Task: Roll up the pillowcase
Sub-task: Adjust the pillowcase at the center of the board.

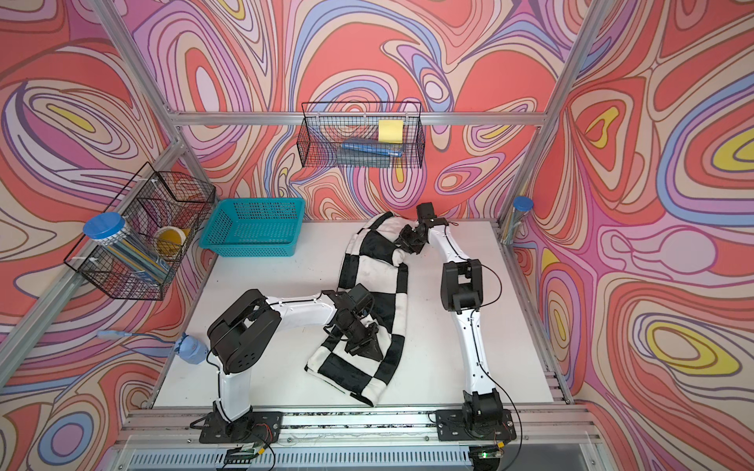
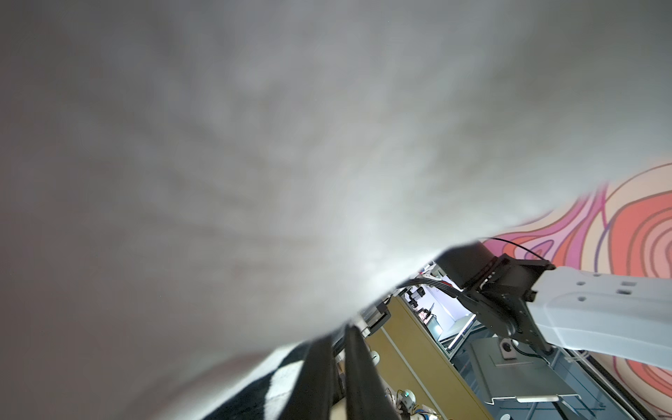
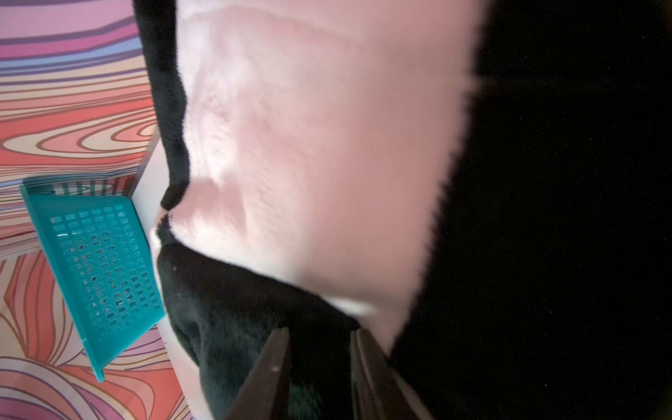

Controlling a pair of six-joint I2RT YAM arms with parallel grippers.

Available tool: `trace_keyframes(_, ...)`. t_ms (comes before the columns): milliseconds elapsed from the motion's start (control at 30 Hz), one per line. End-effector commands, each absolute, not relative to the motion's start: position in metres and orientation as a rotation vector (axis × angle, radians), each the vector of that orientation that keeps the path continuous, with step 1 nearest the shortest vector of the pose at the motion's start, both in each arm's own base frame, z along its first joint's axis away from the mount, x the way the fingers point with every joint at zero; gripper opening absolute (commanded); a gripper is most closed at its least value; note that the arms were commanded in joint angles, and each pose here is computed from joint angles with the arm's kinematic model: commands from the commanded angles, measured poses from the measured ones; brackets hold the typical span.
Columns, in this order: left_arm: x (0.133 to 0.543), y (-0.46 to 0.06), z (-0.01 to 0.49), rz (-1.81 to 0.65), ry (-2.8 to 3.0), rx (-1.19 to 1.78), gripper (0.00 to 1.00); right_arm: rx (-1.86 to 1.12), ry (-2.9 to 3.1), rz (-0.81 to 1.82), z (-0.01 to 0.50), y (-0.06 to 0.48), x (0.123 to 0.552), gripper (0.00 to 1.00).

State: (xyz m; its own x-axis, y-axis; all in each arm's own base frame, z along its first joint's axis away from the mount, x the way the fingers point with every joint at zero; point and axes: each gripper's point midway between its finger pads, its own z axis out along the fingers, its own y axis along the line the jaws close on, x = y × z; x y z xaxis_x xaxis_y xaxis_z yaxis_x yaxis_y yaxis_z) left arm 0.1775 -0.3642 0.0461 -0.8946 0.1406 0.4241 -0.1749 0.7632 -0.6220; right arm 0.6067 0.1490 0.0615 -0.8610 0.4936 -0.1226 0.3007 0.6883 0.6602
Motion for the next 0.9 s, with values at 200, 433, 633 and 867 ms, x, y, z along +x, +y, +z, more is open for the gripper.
trace_keyframes(200,0.228,-0.321,0.133,1.012,-2.767,0.034,0.54,0.575,2.493,0.896,0.159,0.105,0.581,0.03)
trace_keyframes(433,0.356,-0.287,0.108,1.042,-2.881,0.304,0.0,0.518,2.743,0.85,0.094,0.141,0.462,0.0)
trace_keyframes(633,0.408,-0.32,0.076,1.042,-2.855,0.27,0.0,0.49,2.905,0.783,0.043,0.169,0.416,0.0)
trace_keyframes(867,0.402,-0.297,0.025,0.833,-2.877,0.323,0.0,0.555,3.001,0.661,-0.005,0.168,0.407,0.0)
